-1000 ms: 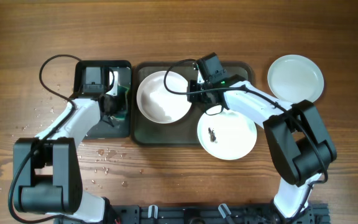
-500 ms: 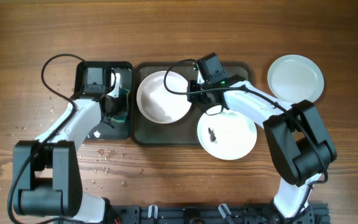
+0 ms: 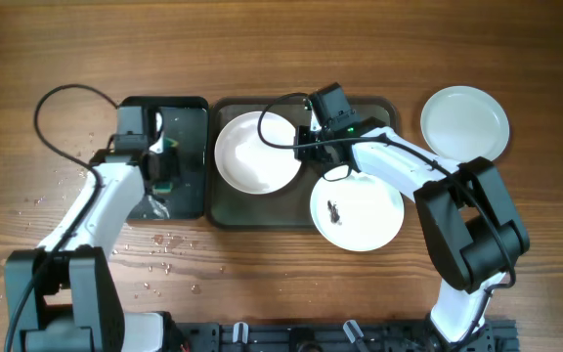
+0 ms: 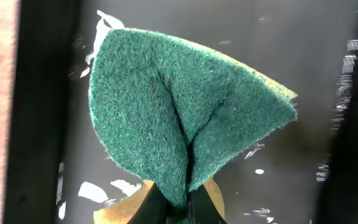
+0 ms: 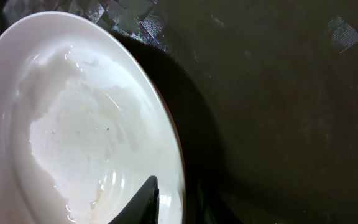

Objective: Clean dirty plates on tray and stack at the side
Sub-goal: 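Lower the sponge into the water tray and open the left gripper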

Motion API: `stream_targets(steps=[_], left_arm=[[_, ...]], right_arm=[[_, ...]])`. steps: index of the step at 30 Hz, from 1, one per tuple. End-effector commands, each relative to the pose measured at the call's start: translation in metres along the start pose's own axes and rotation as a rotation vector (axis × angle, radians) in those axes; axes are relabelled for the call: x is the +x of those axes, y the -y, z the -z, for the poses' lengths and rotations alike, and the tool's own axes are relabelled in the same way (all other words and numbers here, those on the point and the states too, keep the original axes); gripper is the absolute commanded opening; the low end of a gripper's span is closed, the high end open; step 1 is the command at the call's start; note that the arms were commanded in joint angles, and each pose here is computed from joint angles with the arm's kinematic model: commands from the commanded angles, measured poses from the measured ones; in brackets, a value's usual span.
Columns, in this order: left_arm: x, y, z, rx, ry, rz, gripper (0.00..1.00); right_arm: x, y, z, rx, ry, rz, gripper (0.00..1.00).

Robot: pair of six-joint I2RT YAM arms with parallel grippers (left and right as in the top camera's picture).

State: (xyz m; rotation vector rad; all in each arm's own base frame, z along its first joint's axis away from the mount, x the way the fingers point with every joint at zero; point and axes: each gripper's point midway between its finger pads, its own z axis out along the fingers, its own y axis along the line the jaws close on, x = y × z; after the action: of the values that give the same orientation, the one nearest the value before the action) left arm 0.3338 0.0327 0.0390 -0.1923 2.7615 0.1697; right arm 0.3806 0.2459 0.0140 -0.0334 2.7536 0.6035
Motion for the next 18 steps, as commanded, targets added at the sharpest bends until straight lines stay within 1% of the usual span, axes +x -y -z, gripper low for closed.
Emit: stream_targets(steps=[1,4,11,13,14,15,16,17,18], left_arm=[[-0.002,-0.007,0.003,0.025,0.006,0.055,0.04],[-0.002,-0.011,0.002,0.022,0.001,0.068,0.04],[0.008,-0.003,-0.007,0.061,-0.047,0.064,0.04],[0.010,-0.003,-0.010,0.060,-0.059,0.063,0.06],[0.011,-0.003,-0.012,0.060,-0.064,0.063,0.13],[0.012,-0.003,-0.012,0.060,-0.066,0.063,0.27],[0.011,-0.003,-0.012,0.060,-0.066,0.067,0.45],[0.010,-0.003,-0.011,0.060,-0.063,0.082,0.70],[0.009,-0.003,-0.010,0.060,-0.056,0.094,0.79]], right_arm=[[0.009,0.000,-0.006,-0.004,-0.024,0.003,0.21],[0.009,0.000,-0.006,-0.004,-0.024,0.003,0.21],[0.007,0.000,-0.006,-0.006,-0.019,0.003,0.21],[0.007,-0.001,-0.006,-0.007,-0.017,0.004,0.21],[0.007,-0.001,-0.006,-0.007,-0.017,0.004,0.21],[0.007,-0.001,-0.006,-0.007,-0.017,0.004,0.21],[0.007,-0.001,-0.006,-0.007,-0.017,0.004,0.21],[0.007,-0.001,-0.006,-0.007,-0.016,0.004,0.21],[0.006,0.000,-0.006,-0.004,-0.015,0.004,0.21]])
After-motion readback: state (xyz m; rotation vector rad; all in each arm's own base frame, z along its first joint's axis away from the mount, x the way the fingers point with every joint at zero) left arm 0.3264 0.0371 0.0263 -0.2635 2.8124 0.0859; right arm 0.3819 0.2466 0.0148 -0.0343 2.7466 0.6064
